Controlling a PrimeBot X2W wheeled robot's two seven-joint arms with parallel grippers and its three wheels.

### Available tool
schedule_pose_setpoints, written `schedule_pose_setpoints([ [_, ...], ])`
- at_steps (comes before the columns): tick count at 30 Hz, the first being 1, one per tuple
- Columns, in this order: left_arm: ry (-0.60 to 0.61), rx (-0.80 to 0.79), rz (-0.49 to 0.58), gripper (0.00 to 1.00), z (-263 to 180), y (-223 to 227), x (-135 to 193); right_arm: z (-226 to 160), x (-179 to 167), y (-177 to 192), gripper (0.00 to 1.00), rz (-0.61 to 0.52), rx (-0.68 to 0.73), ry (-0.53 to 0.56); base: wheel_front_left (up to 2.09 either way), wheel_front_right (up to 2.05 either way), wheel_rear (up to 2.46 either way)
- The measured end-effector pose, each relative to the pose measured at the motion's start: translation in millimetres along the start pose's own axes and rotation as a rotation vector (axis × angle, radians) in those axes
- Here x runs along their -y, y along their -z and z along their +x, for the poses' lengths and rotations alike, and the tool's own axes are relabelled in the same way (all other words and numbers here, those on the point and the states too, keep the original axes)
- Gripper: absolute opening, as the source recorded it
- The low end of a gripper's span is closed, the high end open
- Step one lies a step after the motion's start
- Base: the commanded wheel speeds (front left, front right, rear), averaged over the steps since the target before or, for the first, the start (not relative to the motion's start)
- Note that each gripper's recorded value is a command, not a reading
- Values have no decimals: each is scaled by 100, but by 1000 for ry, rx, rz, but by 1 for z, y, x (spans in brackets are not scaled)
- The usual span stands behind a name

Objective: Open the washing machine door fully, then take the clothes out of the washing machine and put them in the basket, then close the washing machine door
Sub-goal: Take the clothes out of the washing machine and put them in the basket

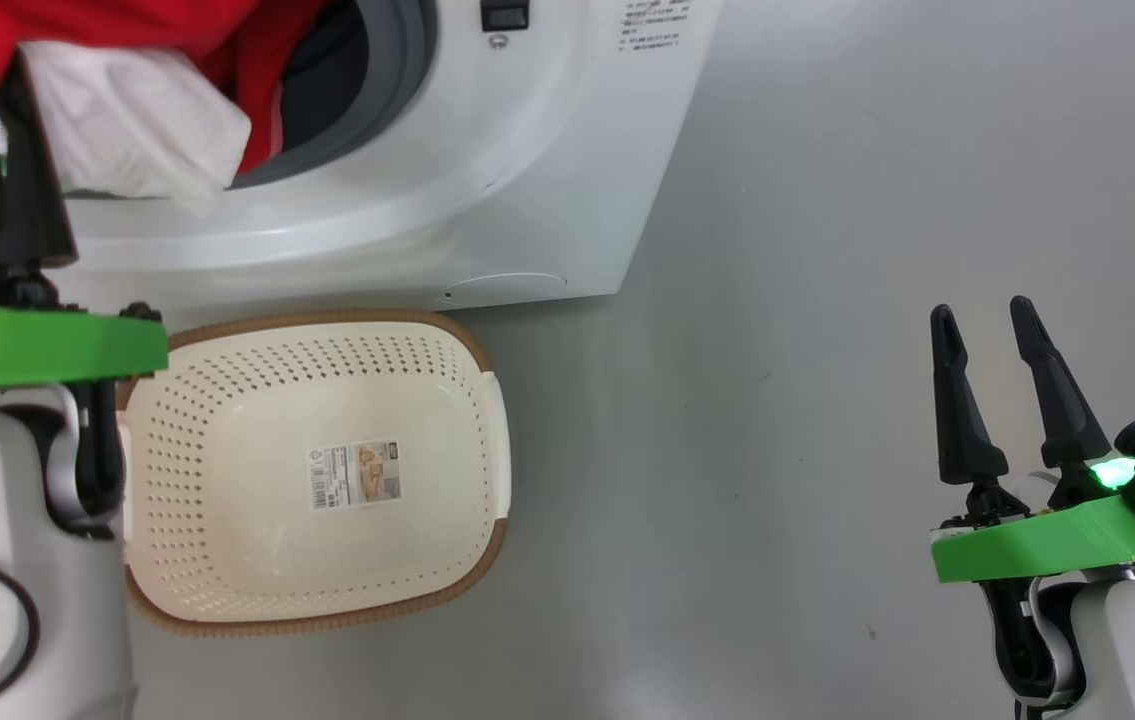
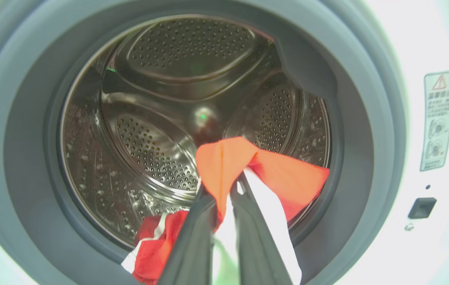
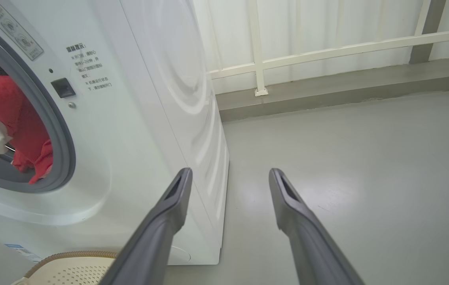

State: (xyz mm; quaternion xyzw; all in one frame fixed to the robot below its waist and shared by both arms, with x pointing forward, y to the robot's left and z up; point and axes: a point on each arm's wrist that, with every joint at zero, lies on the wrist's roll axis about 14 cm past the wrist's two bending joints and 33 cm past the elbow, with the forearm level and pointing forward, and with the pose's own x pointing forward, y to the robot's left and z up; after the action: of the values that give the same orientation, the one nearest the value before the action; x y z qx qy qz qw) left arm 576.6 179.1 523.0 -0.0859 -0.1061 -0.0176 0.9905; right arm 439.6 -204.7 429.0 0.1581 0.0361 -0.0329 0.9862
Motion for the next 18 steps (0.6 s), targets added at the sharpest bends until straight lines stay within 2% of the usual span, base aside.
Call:
schedule_pose_setpoints([
  [12, -4, 197, 17, 0, -20, -64, 0, 1, -5, -3, 100, 3, 9, -12, 0, 0, 0],
  [18, -3, 216, 22, 0, -27, -71, 1, 2, -6, -1, 100, 0, 5, -16, 0, 0, 0],
])
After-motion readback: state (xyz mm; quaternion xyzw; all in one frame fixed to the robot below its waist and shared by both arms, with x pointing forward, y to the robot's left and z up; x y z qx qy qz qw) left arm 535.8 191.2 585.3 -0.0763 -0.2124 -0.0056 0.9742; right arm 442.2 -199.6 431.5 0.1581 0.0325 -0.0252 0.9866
